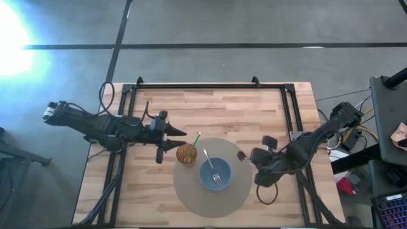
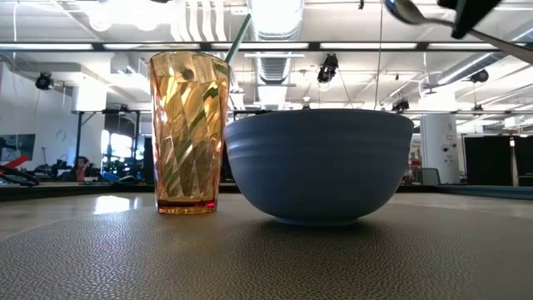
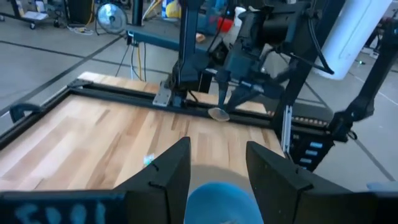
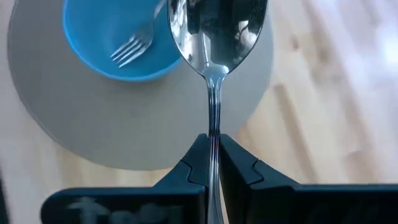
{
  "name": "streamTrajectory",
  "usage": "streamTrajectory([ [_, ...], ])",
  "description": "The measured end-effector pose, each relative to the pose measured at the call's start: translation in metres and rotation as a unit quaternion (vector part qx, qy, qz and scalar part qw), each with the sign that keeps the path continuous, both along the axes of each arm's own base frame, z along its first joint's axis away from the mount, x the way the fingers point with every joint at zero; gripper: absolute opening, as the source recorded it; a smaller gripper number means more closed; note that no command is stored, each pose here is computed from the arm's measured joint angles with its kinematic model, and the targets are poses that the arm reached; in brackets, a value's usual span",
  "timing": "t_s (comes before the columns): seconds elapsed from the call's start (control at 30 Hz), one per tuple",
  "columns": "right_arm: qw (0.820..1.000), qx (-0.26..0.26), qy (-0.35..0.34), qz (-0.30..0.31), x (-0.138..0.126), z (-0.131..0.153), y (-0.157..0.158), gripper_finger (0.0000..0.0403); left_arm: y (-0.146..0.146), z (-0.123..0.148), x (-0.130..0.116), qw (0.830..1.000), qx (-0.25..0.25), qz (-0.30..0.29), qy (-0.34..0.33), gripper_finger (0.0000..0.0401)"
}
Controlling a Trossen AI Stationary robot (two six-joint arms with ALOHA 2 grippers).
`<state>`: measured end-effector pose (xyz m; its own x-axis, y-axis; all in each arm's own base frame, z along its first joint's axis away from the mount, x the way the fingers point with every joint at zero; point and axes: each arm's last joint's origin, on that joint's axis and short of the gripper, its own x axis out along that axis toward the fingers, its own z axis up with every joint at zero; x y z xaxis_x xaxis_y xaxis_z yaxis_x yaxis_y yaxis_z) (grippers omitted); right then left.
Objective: Pick & Place Utensil
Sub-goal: Put the spoon into the bowl on the place mat
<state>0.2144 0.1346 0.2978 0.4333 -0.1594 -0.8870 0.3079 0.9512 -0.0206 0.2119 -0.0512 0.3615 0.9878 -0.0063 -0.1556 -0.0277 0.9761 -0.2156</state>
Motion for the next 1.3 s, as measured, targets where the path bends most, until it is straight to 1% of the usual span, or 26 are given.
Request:
streamTrajectory([
  [0.2, 0.997, -0.064, -0.004, 0.05, 0.004, 0.022, -0.011, 0.0013, 0.006, 0.029, 0.015, 1.0, -0.002, 0.02, -0.004, 0.0158],
  [0.33, 0.992, -0.101, 0.001, 0.073, 0.007, 0.032, -0.021, 0.0013, 0.017, 0.044, 0.025, 0.999, -0.005, 0.049, 0.021, 0.0154],
  [0.47, 0.986, -0.135, 0.016, 0.098, 0.011, 0.034, -0.032, 0.0013, 0.029, 0.053, 0.04, 0.997, -0.012, 0.065, 0.047, 0.0149],
  [0.53, 0.983, -0.148, 0.025, 0.11, 0.014, 0.034, -0.038, 0.0013, 0.035, 0.054, 0.048, 0.996, -0.022, 0.059, 0.063, 0.0148],
  [0.67, 0.971, -0.193, 0.05, 0.134, 0.02, 0.03, -0.047, 0.0013, 0.047, 0.052, 0.067, 0.994, -0.054, 0.04, 0.091, 0.0147],
  [0.83, 0.95, -0.249, 0.079, 0.172, 0.026, 0.026, -0.051, 0.0013, 0.063, 0.043, 0.091, 0.988, -0.079, 0.036, 0.125, 0.0147],
  [1.0, 0.921, -0.308, 0.107, 0.213, 0.031, 0.021, -0.051, 0.0013, 0.075, 0.037, 0.113, 0.981, -0.117, 0.019, 0.154, 0.0147],
  [1.17, 0.884, -0.369, 0.144, 0.25, 0.039, 0.013, -0.05, 0.0013, 0.081, 0.032, 0.132, 0.974, -0.139, -0.006, 0.18, 0.0147],
  [1.3, 0.845, -0.424, 0.178, 0.273, 0.047, 0.005, -0.048, 0.0013, 0.082, 0.031, 0.143, 0.969, -0.145, -0.011, 0.198, 0.0147],
])
